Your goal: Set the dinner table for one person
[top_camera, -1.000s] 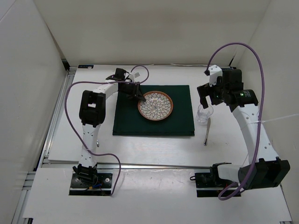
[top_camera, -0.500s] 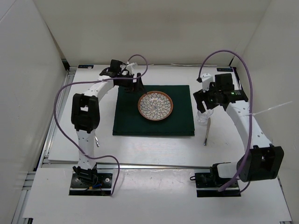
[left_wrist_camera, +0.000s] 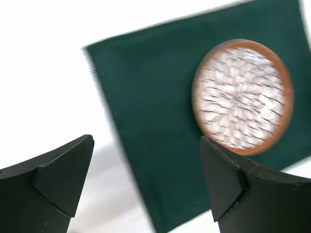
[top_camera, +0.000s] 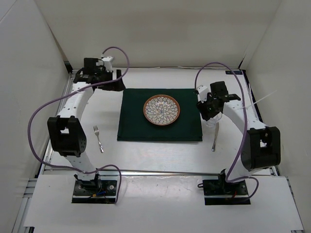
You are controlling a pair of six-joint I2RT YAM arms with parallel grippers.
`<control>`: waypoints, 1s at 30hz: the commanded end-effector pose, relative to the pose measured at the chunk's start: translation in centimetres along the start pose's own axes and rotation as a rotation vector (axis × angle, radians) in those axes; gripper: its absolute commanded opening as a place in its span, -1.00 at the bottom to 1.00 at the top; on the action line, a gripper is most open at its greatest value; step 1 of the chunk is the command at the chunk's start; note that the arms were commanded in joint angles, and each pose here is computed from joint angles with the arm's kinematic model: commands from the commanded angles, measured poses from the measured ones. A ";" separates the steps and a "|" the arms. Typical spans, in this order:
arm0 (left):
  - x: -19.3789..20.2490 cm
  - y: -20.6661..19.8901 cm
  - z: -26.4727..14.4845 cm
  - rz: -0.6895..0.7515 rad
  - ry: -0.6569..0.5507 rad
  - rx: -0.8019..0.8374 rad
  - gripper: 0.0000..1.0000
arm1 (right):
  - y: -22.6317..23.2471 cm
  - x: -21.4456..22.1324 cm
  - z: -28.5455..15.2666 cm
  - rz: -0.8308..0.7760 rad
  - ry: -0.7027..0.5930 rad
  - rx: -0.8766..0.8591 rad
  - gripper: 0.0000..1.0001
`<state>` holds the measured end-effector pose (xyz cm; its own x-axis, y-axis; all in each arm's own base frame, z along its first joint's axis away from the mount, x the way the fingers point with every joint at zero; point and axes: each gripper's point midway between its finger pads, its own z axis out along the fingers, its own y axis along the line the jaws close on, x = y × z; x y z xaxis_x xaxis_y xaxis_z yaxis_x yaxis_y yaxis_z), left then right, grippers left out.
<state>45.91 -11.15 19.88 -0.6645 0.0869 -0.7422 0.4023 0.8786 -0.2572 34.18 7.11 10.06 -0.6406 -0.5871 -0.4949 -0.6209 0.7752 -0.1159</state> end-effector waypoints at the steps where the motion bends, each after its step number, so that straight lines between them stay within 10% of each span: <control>1: -0.4 2.9 -3.1 0.015 -0.040 -0.103 1.00 | -0.9 -0.9 1.1 -0.036 -0.025 0.031 0.03; 7: 0.6 5.7 -5.6 -0.035 -0.059 -0.143 1.00 | -1.3 0.7 3.5 -0.056 0.054 0.044 -0.25; 10: 1.7 7.0 -5.9 -0.061 -0.046 -0.148 1.00 | -1.6 0.6 3.6 -0.056 0.059 0.053 -1.00; 18: 4.5 8.4 -6.3 -0.087 -0.007 -0.164 1.00 | -2.8 -7.5 -0.9 -0.135 -0.069 0.137 -1.00; 30: 6.5 7.5 -8.0 -0.078 0.001 -0.202 1.00 | -1.9 -16.3 3.4 -0.212 -0.164 0.011 -1.00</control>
<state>40.21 -0.41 15.40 -0.7437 -0.0039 -0.6685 0.1975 0.9541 -0.2252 46.36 14.29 16.02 -0.4354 -0.6905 -0.5777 -0.6939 0.6662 -0.2733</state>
